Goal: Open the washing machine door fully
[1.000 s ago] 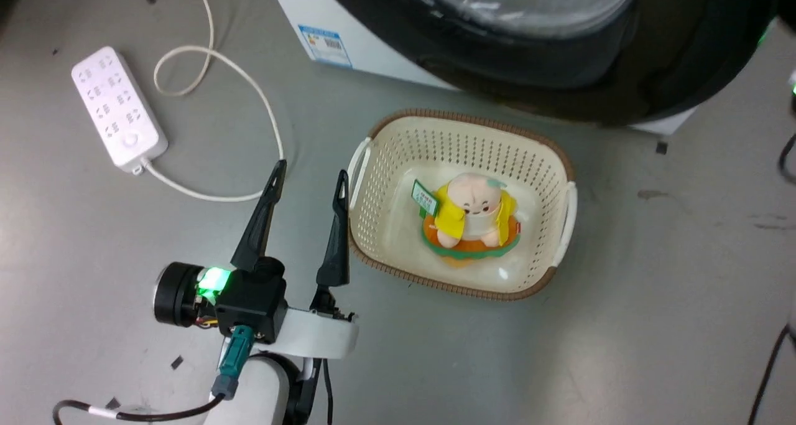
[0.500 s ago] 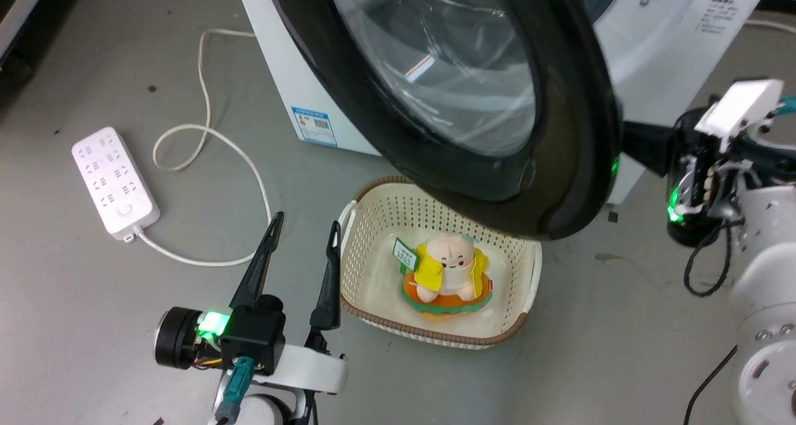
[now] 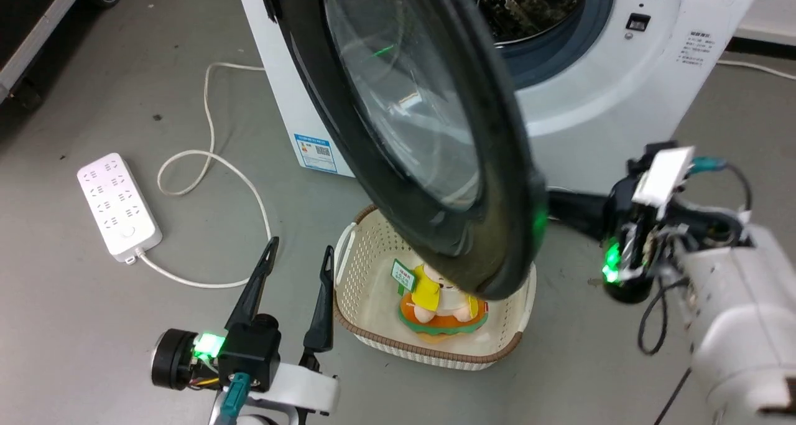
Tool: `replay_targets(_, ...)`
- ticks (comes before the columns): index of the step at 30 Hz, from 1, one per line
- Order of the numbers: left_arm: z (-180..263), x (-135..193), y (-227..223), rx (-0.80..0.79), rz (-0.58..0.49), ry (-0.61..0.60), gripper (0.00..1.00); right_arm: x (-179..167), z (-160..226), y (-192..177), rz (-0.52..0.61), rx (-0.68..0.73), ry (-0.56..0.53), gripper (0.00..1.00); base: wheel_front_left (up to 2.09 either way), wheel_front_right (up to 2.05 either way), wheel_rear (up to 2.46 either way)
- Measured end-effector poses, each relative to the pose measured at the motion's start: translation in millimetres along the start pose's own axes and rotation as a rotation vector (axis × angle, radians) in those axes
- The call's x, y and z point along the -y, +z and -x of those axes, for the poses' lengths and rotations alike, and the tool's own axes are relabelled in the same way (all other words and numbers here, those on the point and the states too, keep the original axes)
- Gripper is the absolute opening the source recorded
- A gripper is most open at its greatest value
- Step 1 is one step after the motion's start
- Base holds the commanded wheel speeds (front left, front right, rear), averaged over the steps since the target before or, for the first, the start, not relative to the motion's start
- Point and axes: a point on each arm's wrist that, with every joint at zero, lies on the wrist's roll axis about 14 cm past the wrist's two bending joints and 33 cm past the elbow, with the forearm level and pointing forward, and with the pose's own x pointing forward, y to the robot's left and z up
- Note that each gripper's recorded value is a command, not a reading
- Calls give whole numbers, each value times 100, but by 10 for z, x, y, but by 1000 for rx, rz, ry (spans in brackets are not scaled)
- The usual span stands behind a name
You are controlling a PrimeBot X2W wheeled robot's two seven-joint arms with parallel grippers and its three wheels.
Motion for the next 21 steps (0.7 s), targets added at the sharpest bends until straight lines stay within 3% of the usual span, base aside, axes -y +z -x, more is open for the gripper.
replay_targets(12, 56, 12, -42, -15, 2, -8, 100, 209, -323, -901, 28, -136, 83, 0, 0, 0, 0)
replay_targets(20, 46, 13, -43, -15, 3, -7, 100, 190, -389, -846, 49, -26, 83, 0, 0, 0, 0)
replay_targets(21, 48, 6, -36, -13, 2, -5, 100, 187, -350, -755, 65, 21, 76, 59, 0, 0, 0)
